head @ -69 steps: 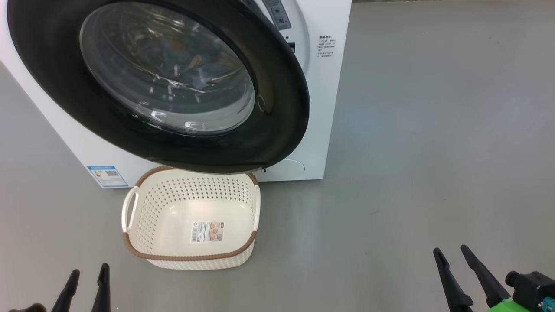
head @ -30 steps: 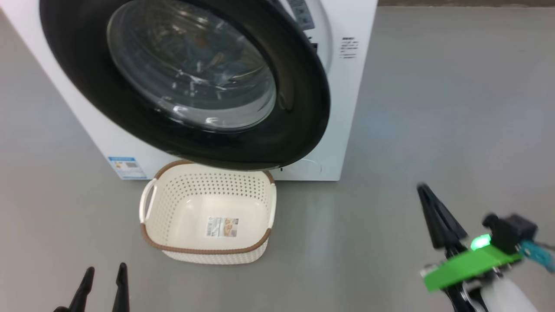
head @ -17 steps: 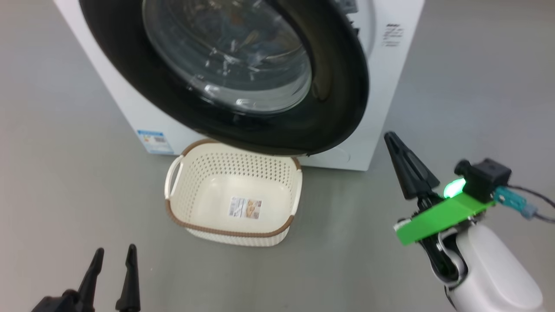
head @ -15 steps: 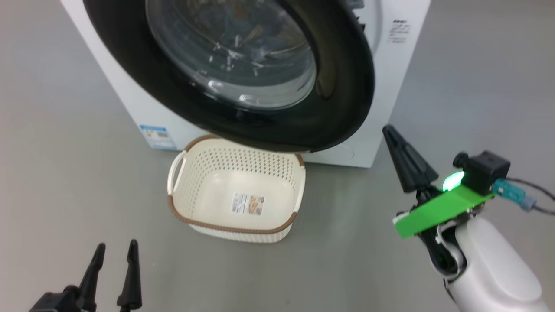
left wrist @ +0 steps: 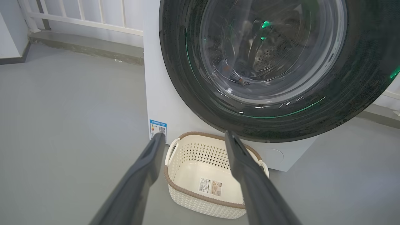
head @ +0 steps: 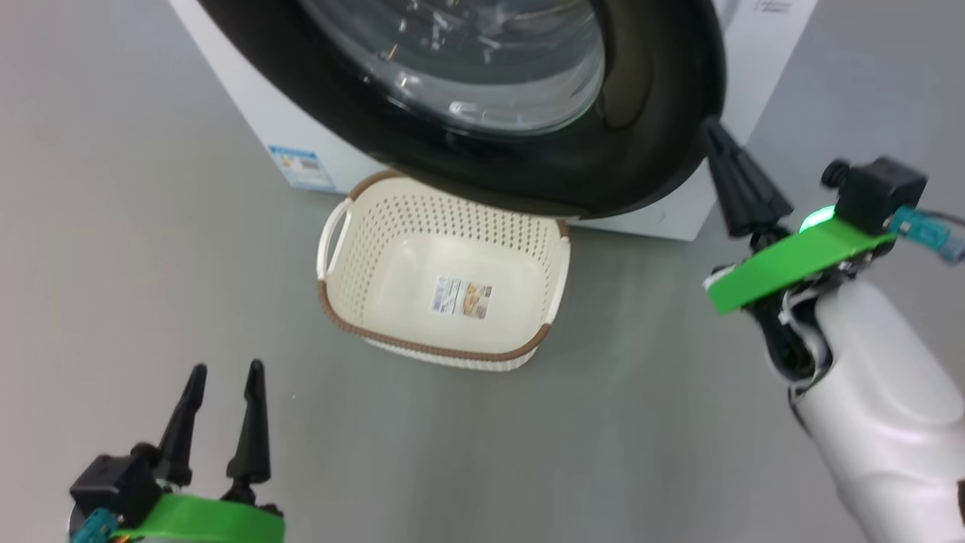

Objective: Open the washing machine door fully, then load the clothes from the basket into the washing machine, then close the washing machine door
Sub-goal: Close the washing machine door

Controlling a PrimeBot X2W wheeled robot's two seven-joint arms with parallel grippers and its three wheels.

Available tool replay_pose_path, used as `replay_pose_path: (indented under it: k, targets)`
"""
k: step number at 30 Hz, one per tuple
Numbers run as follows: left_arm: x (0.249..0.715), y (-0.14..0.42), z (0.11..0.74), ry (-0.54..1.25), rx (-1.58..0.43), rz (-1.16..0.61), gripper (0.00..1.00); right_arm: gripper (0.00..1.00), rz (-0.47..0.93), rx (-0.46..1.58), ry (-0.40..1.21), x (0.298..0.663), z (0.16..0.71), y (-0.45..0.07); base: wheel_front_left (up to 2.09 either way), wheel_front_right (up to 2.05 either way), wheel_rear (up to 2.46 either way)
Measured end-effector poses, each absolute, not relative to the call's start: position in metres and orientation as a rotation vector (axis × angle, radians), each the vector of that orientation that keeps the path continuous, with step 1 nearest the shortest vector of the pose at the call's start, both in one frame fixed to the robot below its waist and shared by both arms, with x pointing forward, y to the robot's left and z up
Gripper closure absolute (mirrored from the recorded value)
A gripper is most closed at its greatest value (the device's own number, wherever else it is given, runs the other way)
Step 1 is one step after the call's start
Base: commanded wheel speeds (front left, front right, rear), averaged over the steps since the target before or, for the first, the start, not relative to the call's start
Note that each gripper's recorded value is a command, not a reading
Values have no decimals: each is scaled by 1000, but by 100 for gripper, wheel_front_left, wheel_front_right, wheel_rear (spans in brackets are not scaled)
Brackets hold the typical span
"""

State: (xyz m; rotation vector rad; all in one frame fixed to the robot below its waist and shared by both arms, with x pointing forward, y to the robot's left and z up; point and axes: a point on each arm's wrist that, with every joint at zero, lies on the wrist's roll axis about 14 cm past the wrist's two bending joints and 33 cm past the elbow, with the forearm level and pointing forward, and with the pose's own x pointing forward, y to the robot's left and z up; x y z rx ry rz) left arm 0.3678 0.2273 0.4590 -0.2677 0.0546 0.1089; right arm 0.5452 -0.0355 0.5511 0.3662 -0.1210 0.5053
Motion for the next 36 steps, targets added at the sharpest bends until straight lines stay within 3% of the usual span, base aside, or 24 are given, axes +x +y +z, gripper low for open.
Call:
replay_pose_path:
  k: [36]
  targets:
    - [406,232,452,55,-274,138,0,100,421,488,-207,666,558,-27,0,0,0]
